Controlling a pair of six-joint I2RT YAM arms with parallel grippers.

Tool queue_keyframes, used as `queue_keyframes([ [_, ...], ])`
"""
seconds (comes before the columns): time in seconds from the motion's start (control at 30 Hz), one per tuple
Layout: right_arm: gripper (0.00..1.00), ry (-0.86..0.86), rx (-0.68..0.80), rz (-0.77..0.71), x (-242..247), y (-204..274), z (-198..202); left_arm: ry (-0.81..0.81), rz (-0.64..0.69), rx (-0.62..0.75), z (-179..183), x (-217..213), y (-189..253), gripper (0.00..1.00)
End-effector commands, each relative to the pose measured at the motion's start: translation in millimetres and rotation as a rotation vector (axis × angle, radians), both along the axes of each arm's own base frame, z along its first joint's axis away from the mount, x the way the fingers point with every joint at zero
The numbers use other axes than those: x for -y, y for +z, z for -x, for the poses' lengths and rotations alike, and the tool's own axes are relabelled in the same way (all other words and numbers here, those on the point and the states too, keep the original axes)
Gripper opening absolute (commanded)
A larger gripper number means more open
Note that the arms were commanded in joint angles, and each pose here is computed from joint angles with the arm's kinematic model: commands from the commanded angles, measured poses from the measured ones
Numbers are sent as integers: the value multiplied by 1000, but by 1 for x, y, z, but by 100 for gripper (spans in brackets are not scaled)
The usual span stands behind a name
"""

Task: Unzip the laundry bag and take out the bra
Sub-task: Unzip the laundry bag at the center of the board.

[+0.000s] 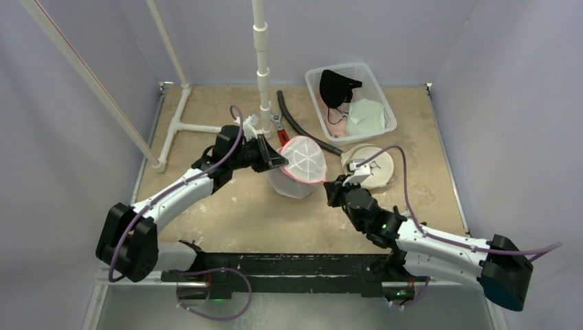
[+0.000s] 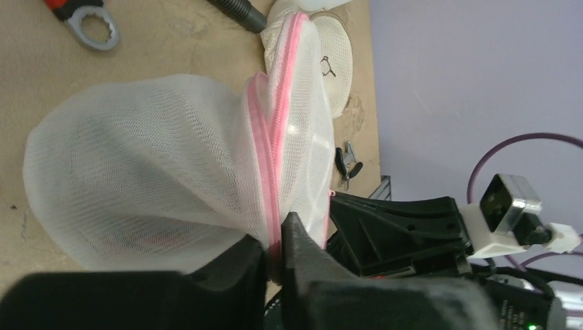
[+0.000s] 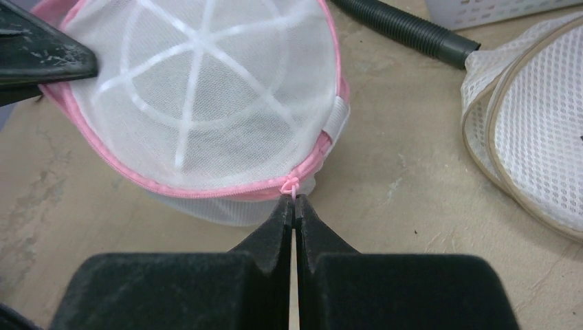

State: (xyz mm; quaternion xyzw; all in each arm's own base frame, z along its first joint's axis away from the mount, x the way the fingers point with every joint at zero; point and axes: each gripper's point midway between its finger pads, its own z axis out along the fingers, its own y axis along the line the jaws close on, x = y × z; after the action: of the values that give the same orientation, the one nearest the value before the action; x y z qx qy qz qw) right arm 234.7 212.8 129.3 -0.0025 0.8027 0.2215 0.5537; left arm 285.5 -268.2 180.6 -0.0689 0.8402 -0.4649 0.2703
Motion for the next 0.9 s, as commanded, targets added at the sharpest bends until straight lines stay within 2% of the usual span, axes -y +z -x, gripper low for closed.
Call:
queue_keyframes([
  [0.0, 0, 44, 64, 16, -1, 14, -1, -57, -11, 110, -12, 4, 19, 21],
  [0.07, 0, 83, 64, 11, -8, 14, 2, -39, -7, 102, -11, 2, 16, 40],
  [0.13, 0, 98, 64, 8, -11, 13, 3, 2, -9, 95, -9, -5, 16, 54],
  [0.23, 0, 115, 70, 5, -14, 15, 3, 73, -22, 94, 0, -20, 27, 66],
  [0.4, 0, 134, 76, 3, -18, 17, 4, 174, 54, 85, 25, -28, 53, 71],
  [0.57, 0, 149, 79, 4, -20, 17, 5, 155, 108, 40, 55, 14, 68, 76],
  [0.7, 0, 156, 77, 7, -21, 16, 6, 121, 48, 2, 61, 45, 56, 77],
  [0.87, 0, 169, 84, 8, -23, 17, 6, 121, -50, -55, 45, 65, 22, 78],
])
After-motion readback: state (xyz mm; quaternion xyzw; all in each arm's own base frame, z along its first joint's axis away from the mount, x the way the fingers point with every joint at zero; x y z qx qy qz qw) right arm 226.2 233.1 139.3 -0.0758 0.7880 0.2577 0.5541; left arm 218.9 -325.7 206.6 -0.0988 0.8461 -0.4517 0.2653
